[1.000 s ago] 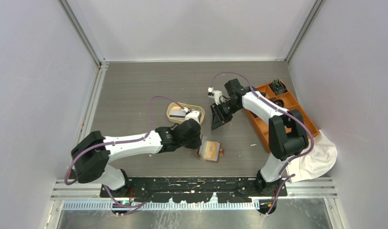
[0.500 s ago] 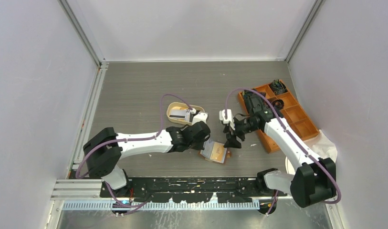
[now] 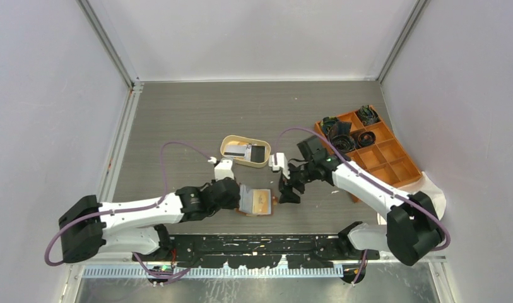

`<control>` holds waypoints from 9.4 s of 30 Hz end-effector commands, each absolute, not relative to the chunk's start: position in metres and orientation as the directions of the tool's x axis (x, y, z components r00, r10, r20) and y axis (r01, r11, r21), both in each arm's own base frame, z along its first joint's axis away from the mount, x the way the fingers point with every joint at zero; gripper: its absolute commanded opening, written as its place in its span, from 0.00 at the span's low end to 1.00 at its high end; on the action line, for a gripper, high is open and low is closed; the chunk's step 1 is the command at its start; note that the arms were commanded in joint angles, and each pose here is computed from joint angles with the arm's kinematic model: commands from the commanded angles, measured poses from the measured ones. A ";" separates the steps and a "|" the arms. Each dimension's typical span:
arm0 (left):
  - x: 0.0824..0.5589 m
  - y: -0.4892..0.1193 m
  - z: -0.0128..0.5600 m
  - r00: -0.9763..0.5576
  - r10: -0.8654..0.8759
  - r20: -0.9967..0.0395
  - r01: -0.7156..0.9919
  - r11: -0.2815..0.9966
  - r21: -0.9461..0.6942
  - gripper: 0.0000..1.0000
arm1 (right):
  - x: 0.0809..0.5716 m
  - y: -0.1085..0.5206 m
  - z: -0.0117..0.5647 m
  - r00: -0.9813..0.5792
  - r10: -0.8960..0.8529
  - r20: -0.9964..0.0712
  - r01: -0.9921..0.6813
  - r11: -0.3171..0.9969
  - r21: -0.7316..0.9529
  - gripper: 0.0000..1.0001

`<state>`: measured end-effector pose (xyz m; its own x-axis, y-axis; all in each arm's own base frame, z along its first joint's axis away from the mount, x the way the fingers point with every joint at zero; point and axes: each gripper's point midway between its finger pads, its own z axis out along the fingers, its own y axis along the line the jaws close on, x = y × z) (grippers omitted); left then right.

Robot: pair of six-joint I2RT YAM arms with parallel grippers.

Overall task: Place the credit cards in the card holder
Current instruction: Close the card holder at the center of the board.

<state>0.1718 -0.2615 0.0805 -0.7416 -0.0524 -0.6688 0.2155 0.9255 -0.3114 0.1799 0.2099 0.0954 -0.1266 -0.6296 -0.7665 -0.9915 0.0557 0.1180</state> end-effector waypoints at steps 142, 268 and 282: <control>0.166 -0.219 0.107 -0.481 -0.275 -0.832 0.544 0.651 -0.530 0.76 | 0.183 0.293 0.040 0.092 -0.846 -0.525 -0.964 -0.209 0.167 0.32; 0.200 -0.286 0.036 -0.756 -0.388 -0.527 0.141 0.689 -0.710 0.00 | 0.254 0.291 0.069 -0.423 -0.686 -0.592 -0.900 0.244 0.361 0.23; 0.199 -0.284 0.035 -0.754 -0.387 -0.530 0.138 0.696 -0.705 0.00 | 0.249 0.290 0.078 -0.401 -0.695 -0.597 -0.907 0.213 0.362 0.19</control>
<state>0.2013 -0.2830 0.0357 -0.7504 -0.4153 -0.5143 0.1174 0.6818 -0.7220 0.2440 0.2844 0.0490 -0.4482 -0.7210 -0.5285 -0.8798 0.2511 0.4035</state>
